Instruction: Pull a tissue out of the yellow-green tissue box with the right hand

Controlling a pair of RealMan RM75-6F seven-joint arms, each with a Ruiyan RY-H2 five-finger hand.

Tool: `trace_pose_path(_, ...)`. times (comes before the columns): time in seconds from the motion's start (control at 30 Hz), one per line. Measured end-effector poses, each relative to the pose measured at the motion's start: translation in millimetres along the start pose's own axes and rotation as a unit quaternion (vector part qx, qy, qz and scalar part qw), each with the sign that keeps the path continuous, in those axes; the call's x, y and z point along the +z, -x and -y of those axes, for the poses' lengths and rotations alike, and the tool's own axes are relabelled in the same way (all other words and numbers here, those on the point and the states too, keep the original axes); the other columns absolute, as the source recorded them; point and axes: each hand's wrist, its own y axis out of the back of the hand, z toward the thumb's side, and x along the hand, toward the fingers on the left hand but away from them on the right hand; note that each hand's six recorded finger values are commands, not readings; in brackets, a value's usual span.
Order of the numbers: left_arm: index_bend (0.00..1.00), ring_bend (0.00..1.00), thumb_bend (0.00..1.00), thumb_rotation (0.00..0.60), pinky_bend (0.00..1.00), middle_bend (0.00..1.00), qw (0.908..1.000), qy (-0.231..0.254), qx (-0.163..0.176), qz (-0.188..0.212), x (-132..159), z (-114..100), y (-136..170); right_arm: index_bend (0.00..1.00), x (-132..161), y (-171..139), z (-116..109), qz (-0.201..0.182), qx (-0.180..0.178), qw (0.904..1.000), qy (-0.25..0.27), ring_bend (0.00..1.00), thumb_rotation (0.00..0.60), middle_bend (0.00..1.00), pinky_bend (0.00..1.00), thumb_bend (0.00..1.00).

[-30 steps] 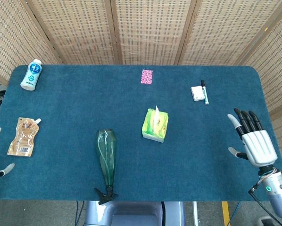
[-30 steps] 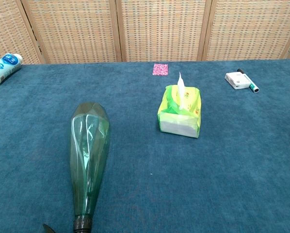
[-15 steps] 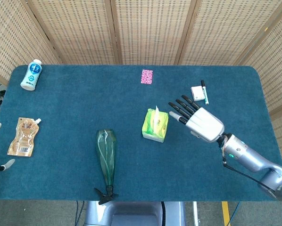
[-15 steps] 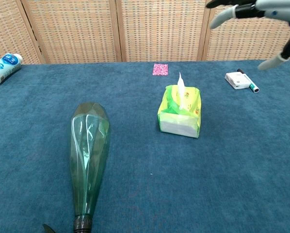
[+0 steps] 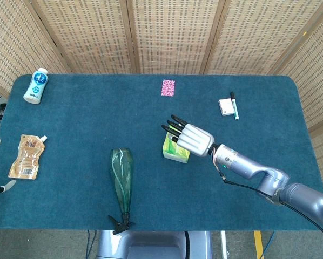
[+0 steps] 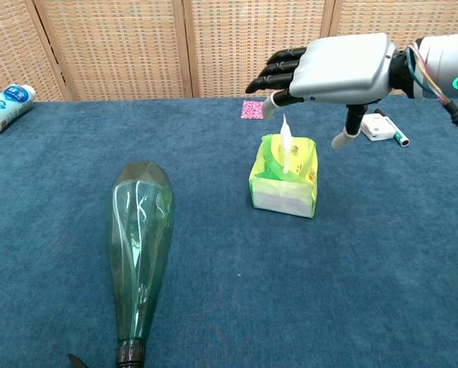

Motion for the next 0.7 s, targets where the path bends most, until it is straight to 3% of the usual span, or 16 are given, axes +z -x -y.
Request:
trace_pose_path(0.2,0.0,0.0,0.0,0.6,0.0,0.0,1.0,0.003,-0.001,-0.003,-2.3,-0.7,-1.5,0.27,4.6,13.5,17.4,0.001,0.033,0.9992,-0.023,0.03,0.6,0.16,0.12,0.16)
trace_pose_path(0.37,0.0,0.0,0.0,0.6,0.0,0.0,1.0,0.005,-0.002,-0.004,-3.1,-1.2,-2.1,0.4,7.3,18.0,26.2,0.003,0.044,0.9985,-0.033,0.2,0.6,0.33,0.3,0.3)
trace_pose_path(0.53,0.0,0.0,0.0,0.6,0.0,0.0,1.0,0.005,-0.004,-0.002,-2.3,-0.5,-1.7,0.58,8.9,20.2,28.8,0.003,0.04,0.9986,-0.034,0.42,0.6,0.51,0.51,0.46)
trace_pose_path(0.7,0.0,0.0,0.0,0.6,0.0,0.0,1.0,0.005,-0.005,-0.002,-2.1,-0.3,-1.8,0.65,10.0,22.2,26.7,0.006,0.023,0.9993,-0.028,0.51,0.6,0.6,0.61,0.58)
